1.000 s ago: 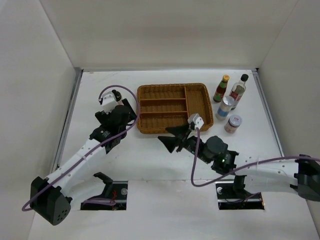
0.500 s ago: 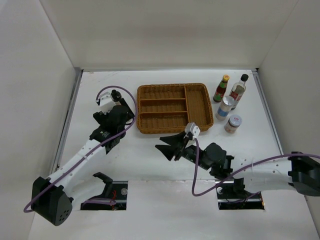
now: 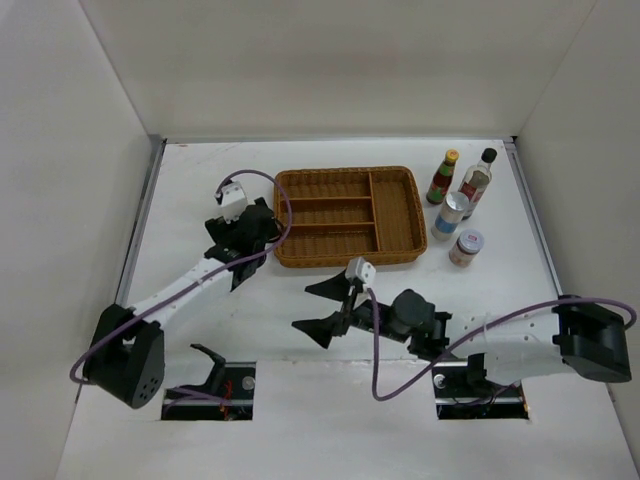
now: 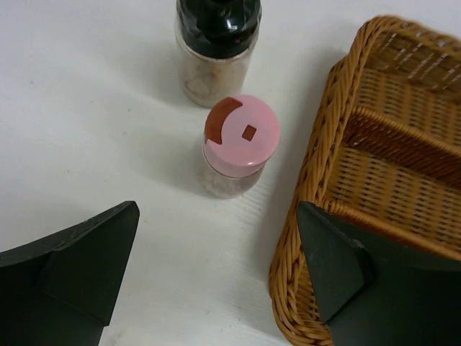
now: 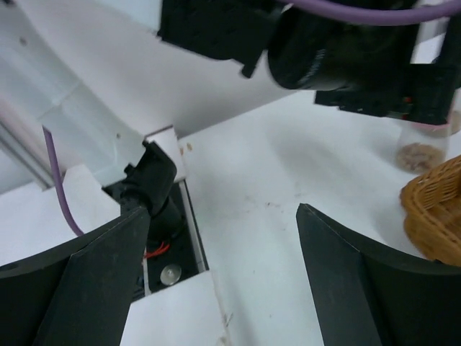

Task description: Organize the condiment bottles

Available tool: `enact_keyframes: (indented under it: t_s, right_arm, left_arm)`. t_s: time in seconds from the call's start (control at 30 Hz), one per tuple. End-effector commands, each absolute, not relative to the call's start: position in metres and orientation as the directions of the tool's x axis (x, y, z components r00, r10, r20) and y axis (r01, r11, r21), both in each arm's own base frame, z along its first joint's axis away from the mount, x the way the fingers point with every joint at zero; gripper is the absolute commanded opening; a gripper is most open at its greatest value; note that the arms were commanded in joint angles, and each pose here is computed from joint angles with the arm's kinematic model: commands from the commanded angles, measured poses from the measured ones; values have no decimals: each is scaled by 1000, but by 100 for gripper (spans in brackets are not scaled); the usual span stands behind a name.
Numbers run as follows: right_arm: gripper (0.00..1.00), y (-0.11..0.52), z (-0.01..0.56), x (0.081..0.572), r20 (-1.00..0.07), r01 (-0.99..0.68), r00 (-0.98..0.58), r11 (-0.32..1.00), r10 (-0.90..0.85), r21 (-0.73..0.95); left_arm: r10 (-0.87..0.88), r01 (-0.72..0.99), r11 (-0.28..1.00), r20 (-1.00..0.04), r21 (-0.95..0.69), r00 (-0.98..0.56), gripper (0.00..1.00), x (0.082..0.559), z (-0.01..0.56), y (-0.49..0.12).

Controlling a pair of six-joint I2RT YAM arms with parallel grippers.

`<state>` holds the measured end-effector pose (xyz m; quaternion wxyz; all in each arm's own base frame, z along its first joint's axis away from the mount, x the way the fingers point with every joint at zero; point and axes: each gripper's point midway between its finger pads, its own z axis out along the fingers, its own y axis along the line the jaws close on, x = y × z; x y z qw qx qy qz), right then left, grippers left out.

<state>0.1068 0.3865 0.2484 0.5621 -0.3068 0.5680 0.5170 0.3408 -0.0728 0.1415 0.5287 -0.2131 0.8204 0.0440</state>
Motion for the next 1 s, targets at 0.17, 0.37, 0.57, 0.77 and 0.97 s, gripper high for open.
enact_keyframes:
  t_s: [0.17, 0.37, 0.57, 0.77, 0.97]
  right_arm:
    - [90, 412, 262, 87, -953, -953, -187, 193, 239, 235]
    - [90, 409, 263, 87, -951, -952, -193, 190, 243, 242]
    - [90, 409, 261, 87, -951, -951, -195, 189, 239, 242]
    - [90, 406, 258, 93, -955, -948, -185, 214, 232, 236]
    - [88, 388, 272, 108, -940, -933, -172, 257, 296, 251]
  left_arm:
    - [-308, -395, 900, -909, -182, -282, 83, 388, 149, -83]
    - [-309, -421, 890, -910, -173, -278, 69, 412, 134, -78]
    - [-295, -431, 888, -920, -163, -259, 69, 424, 135, -74]
    - [-286, -429, 890, -923, -156, -257, 37, 422, 138, -77]
    - [-311, -395, 888, -940, -233, -144, 30, 396, 202, -83]
